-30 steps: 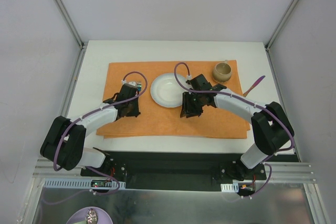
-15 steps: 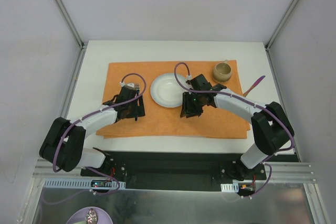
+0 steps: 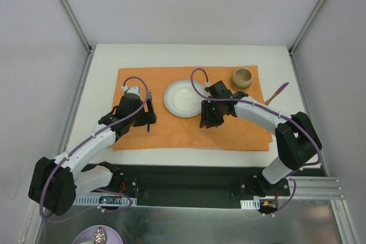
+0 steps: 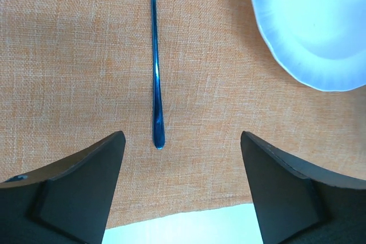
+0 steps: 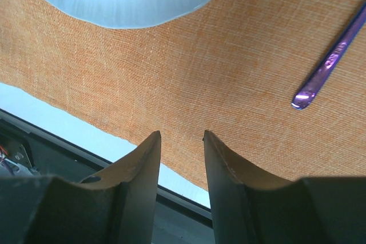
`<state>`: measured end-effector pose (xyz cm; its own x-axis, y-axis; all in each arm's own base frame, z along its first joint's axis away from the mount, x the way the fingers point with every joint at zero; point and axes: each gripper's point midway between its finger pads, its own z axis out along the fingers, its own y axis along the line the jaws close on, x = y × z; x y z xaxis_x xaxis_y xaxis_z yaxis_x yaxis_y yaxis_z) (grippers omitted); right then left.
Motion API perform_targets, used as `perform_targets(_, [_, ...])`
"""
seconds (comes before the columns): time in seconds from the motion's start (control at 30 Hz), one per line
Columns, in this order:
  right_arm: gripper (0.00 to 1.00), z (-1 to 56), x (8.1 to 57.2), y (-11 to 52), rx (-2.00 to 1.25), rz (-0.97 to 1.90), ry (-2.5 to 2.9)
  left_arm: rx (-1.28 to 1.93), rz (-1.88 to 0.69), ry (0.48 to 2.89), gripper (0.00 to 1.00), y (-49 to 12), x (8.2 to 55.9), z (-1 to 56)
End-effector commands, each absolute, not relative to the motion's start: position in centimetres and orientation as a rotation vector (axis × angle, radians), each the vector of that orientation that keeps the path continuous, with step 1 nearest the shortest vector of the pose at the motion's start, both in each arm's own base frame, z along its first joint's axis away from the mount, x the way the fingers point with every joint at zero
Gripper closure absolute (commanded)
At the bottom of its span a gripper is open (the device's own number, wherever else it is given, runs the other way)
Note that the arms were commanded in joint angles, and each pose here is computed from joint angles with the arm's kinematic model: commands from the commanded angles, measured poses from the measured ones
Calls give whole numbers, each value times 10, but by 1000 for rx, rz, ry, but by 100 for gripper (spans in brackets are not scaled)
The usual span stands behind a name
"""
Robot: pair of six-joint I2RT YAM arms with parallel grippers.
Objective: Set the dinner table for one person
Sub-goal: Place the fork on the napkin.
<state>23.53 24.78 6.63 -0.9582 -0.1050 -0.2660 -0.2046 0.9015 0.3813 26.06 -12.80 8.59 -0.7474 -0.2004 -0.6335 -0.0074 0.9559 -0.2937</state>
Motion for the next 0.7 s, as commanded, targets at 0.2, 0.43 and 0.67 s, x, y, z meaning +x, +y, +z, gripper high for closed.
perform_targets(0.2, [98,75,259,240,-237,569,2732,-72,-387,2407,74,-169,253,96])
perform_targets(0.43, [99,52,255,243,-242,600,2746,53,-450,2417,100,-228,247,85])
perform_targets(0.67, [99,32,249,242,-252,577,2770,77,-432,2477,100,-240,241,55])
